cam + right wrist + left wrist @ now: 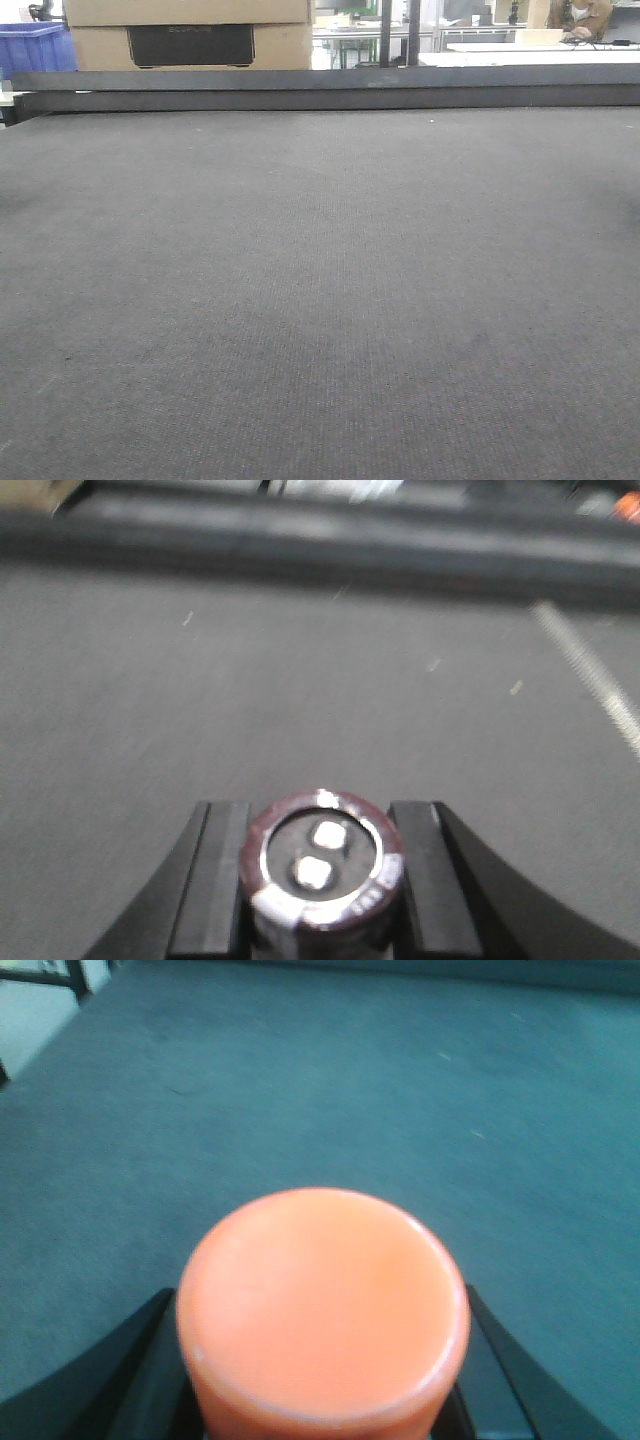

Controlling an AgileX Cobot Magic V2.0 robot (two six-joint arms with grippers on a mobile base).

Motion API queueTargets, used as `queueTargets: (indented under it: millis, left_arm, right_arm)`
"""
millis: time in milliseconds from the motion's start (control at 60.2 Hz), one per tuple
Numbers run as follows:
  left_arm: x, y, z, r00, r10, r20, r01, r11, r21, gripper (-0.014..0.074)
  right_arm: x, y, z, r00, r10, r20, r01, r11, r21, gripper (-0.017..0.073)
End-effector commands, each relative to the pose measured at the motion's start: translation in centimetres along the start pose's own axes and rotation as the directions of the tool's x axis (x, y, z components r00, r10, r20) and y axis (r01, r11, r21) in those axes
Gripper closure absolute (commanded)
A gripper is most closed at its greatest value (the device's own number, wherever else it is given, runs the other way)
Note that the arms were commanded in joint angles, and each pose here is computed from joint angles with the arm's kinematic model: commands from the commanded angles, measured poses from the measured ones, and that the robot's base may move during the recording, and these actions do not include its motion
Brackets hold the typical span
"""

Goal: Place cylindrical capacitor in blue bin on shelf

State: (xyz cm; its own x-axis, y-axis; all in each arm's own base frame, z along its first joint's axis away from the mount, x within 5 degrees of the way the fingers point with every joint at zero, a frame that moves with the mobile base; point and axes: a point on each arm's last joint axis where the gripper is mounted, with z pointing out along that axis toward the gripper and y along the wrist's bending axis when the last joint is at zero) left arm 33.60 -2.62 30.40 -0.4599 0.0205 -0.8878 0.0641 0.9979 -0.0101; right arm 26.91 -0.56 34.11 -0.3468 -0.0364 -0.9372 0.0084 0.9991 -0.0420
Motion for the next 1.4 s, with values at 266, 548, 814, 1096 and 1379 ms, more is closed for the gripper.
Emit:
queueTargets:
  millis: [266, 548, 814, 1096, 1379]
  left_arm:
    - [-2.3, -1.9, -8.2, 0.995, 0.036, -0.088, -0.032, 0.999, 0.041, 0.0704]
    - [-2.7, -1.4, -14.0, 0.997, 0.036, -0.063, -0.034, 0.999, 0.032, 0.0704]
    - [-1.8, -1.1, -16.9, 0.999, 0.050, -0.021, -0.050, 0.998, 0.033, 0.0704]
    - [-0.5, -0.8, -19.8, 0.998, 0.044, 0.043, -0.046, 0.998, 0.035, 0.0704]
    - [-0.8, -0.7, -21.0, 0.993, 0.042, 0.111, -0.046, 0.998, 0.036, 0.0704]
  right_arm:
    - [0.9, 2.3, -1.2, 0.989, 0.043, -0.143, -0.056, 0.994, -0.092, 0.0721]
    - [0.5, 2.9, -5.1, 0.990, 0.021, -0.136, -0.040, 0.990, -0.137, 0.0721]
    - [1.5, 2.4, -10.8, 1.000, 0.019, -0.009, -0.020, 0.989, -0.148, 0.0721]
    - [0.8, 1.5, -16.8, 0.980, 0.013, 0.198, 0.013, 0.991, -0.131, 0.0721]
    - [0.9, 1.3, -18.0, 0.972, 0.019, 0.232, 0.012, 0.991, -0.132, 0.0721]
